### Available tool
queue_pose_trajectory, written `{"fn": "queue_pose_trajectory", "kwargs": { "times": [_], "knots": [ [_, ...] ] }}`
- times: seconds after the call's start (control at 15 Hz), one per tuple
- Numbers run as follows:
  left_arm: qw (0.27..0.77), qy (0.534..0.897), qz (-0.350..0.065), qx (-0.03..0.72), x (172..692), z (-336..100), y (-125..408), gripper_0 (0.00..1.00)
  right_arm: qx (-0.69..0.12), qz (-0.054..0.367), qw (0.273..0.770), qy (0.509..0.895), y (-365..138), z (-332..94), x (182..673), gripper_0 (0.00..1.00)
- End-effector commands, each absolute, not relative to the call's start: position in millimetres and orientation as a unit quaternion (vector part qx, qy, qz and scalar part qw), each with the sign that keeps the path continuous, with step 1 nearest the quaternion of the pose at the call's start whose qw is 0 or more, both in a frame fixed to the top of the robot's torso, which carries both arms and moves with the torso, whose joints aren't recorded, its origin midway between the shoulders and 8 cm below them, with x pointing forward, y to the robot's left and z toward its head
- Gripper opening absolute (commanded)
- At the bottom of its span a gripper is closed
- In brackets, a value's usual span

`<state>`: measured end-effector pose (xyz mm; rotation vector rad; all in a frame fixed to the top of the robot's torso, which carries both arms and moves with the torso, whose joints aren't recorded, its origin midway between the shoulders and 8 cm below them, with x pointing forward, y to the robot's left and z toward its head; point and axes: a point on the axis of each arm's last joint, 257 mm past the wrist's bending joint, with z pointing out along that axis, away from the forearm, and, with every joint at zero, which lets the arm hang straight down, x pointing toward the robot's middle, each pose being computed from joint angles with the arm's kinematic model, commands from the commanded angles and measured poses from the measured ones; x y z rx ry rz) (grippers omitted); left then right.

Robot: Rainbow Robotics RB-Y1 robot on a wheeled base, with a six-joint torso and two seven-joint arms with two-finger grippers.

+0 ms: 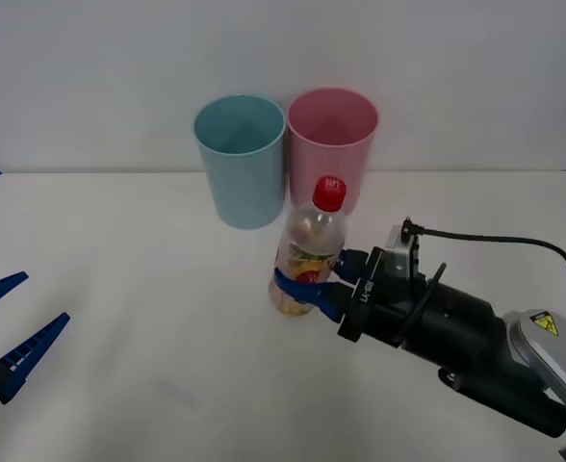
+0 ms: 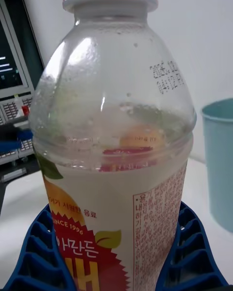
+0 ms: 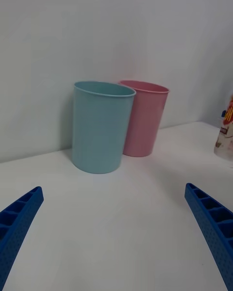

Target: Grasp the object on the table and drop it into the matching bin: aluminum can to the light blue bin, PET bottle to the pink bin.

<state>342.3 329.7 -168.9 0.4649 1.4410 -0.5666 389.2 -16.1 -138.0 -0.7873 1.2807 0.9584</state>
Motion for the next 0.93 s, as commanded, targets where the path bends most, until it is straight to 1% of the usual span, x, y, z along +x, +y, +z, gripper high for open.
{"fn": "queue_pose_trajectory", "kwargs": {
  "times": [0.07,0.13,0.47,0.6,0.73,0.87,0.93],
  "knots": [
    [0.691,0.645,-0.253,0.208,342.3,-168.9,329.7,1.0,-0.324,0.428,0.64,0.549,-24.0,-95.5,393.6,0.0],
    [0.691,0.645,-0.253,0.208,342.3,-168.9,329.7,1.0,-0.318,0.431,0.643,0.548,-27.2,-84.3,396.5,0.0],
    [0.691,0.645,-0.253,0.208,342.3,-168.9,329.7,1.0,-0.318,0.409,0.666,0.536,-37.3,-31.3,428.8,0.0],
    [0.691,0.645,-0.253,0.208,342.3,-168.9,329.7,1.0,-0.325,0.383,0.677,0.538,-41.5,-17.6,445.1,0.0],
    [0.691,0.645,-0.253,0.208,342.3,-168.9,329.7,1.0,-0.335,0.358,0.677,0.549,-46.1,-9.7,468.1,0.0],
    [0.691,0.645,-0.253,0.208,342.3,-168.9,329.7,1.0,-0.342,0.328,0.681,0.559,-48.6,-3.6,500.3,0.0],
    [0.691,0.645,-0.253,0.208,342.3,-168.9,329.7,1.0,-0.339,0.322,0.682,0.562,-49.3,-1.5,514.8,0.0]
  ]
}}
